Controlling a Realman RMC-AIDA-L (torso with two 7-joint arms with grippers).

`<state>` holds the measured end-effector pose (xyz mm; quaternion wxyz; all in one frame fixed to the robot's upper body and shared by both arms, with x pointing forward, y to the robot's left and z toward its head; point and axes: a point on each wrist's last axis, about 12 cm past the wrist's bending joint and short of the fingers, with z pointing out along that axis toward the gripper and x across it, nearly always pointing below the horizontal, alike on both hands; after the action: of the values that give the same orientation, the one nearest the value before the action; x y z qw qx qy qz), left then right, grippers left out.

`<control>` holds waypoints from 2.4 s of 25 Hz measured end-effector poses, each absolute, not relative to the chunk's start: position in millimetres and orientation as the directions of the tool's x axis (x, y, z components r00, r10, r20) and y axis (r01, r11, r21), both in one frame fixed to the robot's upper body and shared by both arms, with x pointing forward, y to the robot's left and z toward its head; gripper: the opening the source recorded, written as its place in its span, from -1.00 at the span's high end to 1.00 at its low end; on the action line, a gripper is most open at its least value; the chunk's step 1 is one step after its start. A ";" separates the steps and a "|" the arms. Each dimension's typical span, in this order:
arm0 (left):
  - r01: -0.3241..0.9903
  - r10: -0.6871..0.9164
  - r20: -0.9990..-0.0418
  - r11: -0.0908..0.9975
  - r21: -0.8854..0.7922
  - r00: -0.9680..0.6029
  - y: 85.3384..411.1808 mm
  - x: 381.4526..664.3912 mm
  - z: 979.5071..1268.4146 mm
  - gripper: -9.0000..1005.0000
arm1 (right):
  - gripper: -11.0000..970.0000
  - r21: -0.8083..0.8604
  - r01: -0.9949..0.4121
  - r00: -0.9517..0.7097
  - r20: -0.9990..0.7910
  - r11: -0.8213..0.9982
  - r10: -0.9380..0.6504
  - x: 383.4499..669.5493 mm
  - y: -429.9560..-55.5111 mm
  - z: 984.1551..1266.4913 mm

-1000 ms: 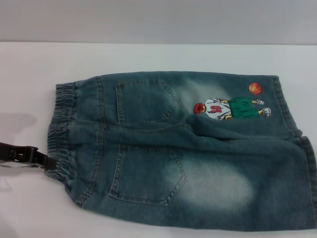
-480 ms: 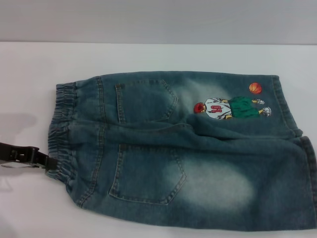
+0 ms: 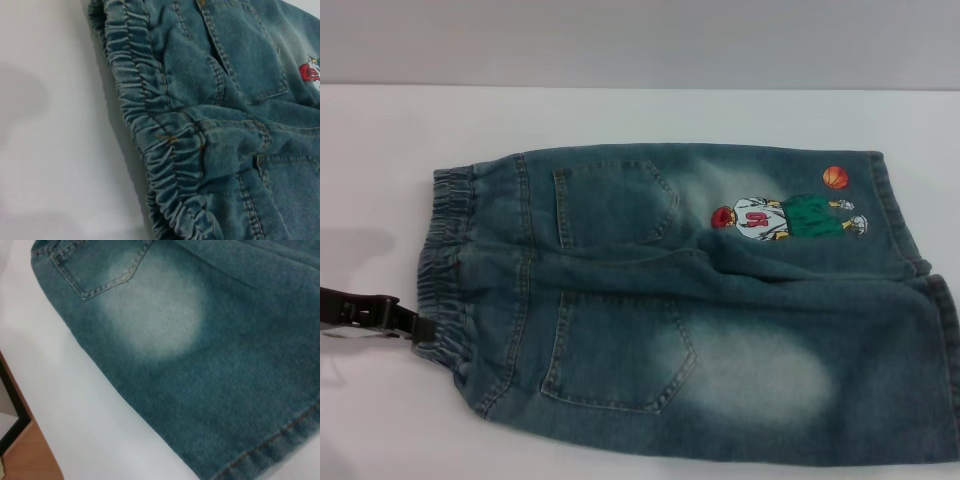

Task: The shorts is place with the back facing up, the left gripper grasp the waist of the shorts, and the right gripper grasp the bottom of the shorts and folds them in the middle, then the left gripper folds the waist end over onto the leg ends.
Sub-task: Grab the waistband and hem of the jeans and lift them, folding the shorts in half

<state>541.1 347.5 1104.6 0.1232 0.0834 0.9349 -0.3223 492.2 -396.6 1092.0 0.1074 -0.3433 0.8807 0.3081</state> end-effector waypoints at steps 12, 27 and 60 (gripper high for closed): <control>0.237 0.078 -0.285 0.777 -0.584 -0.955 345.9 541.2 1104.3 0.92 | 0.00 0.467 -0.692 -0.722 -0.413 0.551 -0.556 500.3 -382.0 1089.7; 0.238 0.078 -0.285 0.775 -0.586 -0.955 344.5 541.1 1103.8 0.92 | 0.00 0.462 -0.714 -0.699 -0.433 0.525 -0.569 504.9 -376.0 1097.4; 0.239 0.080 -0.285 0.774 -0.586 -0.955 343.5 542.6 1103.8 0.92 | 0.00 0.488 -0.687 -0.715 -0.318 0.539 -0.623 495.7 -392.2 1109.6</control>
<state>542.6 343.5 1103.8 0.1230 0.0854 0.9338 -0.3248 495.7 -392.2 1109.6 0.0528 -0.3739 0.8756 0.3011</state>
